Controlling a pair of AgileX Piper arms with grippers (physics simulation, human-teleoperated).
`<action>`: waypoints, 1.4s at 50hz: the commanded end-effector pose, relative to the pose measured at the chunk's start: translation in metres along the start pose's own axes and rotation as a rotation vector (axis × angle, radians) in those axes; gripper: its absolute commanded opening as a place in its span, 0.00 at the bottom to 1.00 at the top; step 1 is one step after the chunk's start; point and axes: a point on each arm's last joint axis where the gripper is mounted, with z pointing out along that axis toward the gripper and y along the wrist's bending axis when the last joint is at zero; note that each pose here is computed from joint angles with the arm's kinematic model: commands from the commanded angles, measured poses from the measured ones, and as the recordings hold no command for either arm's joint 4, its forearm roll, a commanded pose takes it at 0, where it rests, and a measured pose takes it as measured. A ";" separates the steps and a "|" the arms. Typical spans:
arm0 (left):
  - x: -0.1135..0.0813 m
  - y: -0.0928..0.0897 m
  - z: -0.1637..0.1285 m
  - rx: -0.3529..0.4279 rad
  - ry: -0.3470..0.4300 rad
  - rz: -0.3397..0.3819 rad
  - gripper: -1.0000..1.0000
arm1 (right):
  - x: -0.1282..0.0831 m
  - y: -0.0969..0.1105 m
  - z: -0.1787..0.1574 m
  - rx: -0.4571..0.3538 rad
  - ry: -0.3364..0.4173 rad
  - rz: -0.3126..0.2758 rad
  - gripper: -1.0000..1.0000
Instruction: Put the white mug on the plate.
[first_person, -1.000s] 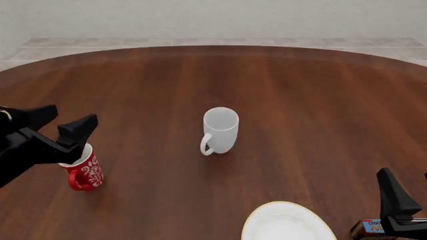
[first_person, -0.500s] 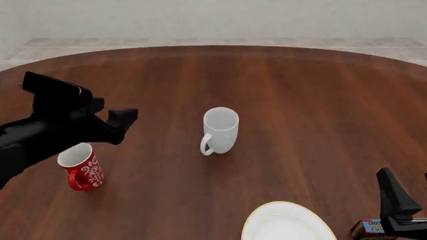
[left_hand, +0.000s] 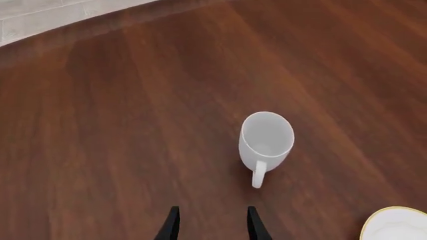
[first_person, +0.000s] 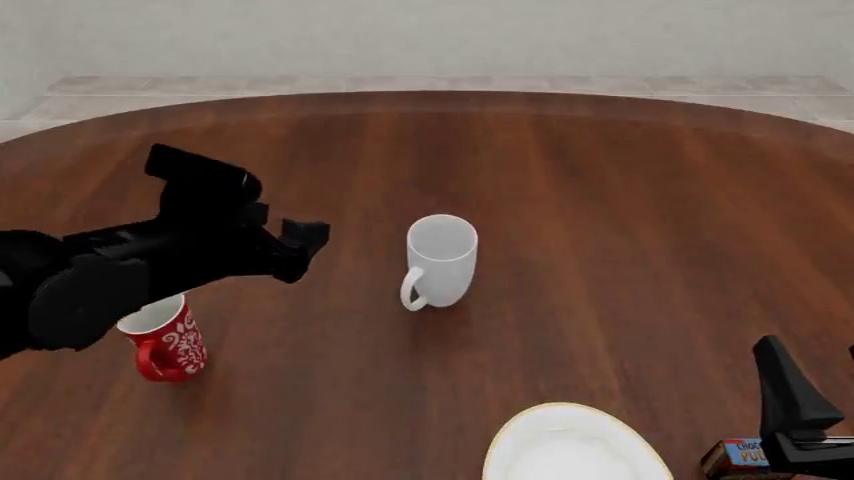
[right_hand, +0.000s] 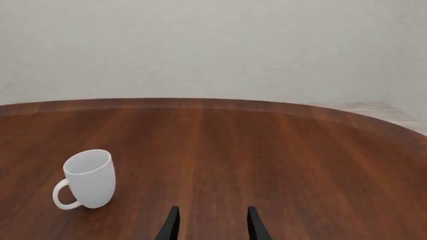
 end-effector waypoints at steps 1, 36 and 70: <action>0.001 -0.008 0.017 0.027 0.019 -0.016 1.00 | 0.000 0.000 0.000 0.001 0.000 -0.002 1.00; 0.018 -0.028 0.073 0.074 0.086 -0.032 1.00 | 0.000 0.000 0.000 0.001 0.000 -0.002 1.00; 0.037 -0.043 0.110 0.102 0.129 -0.029 1.00 | 0.000 0.000 0.000 0.001 0.000 -0.002 1.00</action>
